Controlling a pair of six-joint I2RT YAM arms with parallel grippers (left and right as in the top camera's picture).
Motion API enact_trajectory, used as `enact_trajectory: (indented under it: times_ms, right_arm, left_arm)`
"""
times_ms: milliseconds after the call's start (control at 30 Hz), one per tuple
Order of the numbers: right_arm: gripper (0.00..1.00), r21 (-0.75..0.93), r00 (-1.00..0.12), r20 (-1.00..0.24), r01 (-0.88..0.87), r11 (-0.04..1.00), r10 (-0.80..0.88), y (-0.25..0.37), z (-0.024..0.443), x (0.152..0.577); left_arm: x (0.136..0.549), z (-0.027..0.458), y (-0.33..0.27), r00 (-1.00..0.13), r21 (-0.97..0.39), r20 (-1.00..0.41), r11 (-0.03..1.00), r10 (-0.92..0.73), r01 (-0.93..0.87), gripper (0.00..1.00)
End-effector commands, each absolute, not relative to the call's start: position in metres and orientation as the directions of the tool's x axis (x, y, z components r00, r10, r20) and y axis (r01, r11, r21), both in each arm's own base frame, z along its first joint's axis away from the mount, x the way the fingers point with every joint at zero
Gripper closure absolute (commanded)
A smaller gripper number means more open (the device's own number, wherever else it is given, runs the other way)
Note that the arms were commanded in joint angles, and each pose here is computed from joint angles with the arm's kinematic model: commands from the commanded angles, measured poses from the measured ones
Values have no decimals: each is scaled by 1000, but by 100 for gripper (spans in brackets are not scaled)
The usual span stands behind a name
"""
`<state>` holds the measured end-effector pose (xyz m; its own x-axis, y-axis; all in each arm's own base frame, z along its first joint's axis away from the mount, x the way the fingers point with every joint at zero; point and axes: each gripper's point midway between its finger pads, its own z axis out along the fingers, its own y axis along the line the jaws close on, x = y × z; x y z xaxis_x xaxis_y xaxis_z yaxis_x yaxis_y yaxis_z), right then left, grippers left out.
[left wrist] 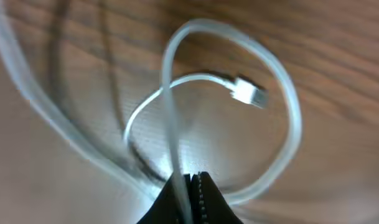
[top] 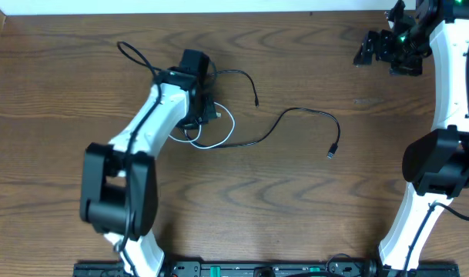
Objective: Untangle cables
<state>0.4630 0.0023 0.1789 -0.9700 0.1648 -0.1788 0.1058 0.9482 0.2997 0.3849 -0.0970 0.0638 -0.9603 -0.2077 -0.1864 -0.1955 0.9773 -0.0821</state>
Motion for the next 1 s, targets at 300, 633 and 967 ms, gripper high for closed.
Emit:
enact_trajectory:
  times_ms: [300, 633, 967]
  right_arm:
    - [6, 557, -908, -419, -281, 781, -27, 78, 274, 443]
    - [1, 484, -712, -687, -597, 639, -144, 134, 382, 381]
    - [1, 370, -443, -846, -889, 271, -296, 215, 415, 328]
  left_arm:
    - [321, 374, -105, -564, -287, -817, 933, -120, 216, 93]
    - [276, 520, -94, -60, -251, -967, 893, -246, 373, 93]
    - [255, 554, -121, -10, -268, -948, 782, -318, 562, 93]
